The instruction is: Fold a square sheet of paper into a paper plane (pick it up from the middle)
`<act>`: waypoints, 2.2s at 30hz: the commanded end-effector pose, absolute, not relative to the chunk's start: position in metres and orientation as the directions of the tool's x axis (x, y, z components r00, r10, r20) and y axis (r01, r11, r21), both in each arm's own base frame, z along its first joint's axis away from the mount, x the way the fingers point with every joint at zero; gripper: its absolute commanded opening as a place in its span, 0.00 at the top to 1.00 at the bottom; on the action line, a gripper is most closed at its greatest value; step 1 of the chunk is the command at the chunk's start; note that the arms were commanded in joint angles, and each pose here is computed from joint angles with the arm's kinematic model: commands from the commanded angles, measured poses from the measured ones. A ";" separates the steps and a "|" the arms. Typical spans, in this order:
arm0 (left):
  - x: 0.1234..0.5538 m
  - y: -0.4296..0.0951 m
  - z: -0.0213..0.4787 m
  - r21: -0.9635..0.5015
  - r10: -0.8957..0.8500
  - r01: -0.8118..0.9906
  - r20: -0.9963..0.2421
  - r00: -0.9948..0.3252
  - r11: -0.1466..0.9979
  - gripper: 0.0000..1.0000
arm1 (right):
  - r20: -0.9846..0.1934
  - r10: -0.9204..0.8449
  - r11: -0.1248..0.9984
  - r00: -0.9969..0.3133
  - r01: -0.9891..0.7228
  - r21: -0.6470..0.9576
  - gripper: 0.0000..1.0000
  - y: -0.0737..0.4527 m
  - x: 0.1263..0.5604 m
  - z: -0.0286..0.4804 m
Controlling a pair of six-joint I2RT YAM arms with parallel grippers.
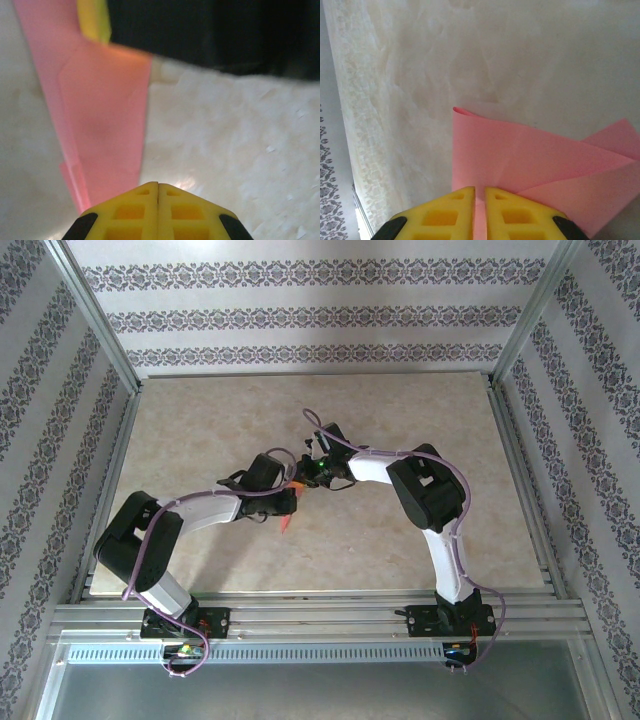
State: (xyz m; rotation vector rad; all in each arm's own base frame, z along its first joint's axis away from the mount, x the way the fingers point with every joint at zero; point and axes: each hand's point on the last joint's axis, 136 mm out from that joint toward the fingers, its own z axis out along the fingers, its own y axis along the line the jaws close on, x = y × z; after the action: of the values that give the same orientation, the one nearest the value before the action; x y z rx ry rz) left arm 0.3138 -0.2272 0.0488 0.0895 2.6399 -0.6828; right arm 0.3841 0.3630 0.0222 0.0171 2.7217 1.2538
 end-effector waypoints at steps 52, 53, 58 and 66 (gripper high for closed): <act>0.308 -0.194 -0.014 -0.352 -0.037 0.057 -0.253 -0.967 0.934 1.00 | -0.159 0.315 0.740 -0.936 0.137 0.659 0.96 0.280 0.455 0.002; 0.309 -0.195 -0.013 -0.355 -0.035 0.060 -0.255 -0.966 0.933 1.00 | -0.171 0.320 0.734 -0.932 0.130 0.667 0.96 0.279 0.462 0.008; 0.317 -0.202 -0.005 -0.375 -0.031 0.077 -0.272 -0.962 0.924 1.00 | -0.274 0.310 0.724 -0.911 0.040 0.688 0.96 0.279 0.473 0.059; 0.317 -0.203 -0.006 -0.378 -0.027 0.081 -0.271 -0.962 0.922 1.00 | -0.251 0.224 0.726 -0.942 -0.010 0.688 0.95 0.303 0.414 0.067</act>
State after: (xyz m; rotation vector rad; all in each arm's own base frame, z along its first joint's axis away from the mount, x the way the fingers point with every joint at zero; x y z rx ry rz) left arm 0.3391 -0.2165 0.0192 0.0375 2.6849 -0.6224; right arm 0.4409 0.2912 0.0765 0.2098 2.5590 1.0457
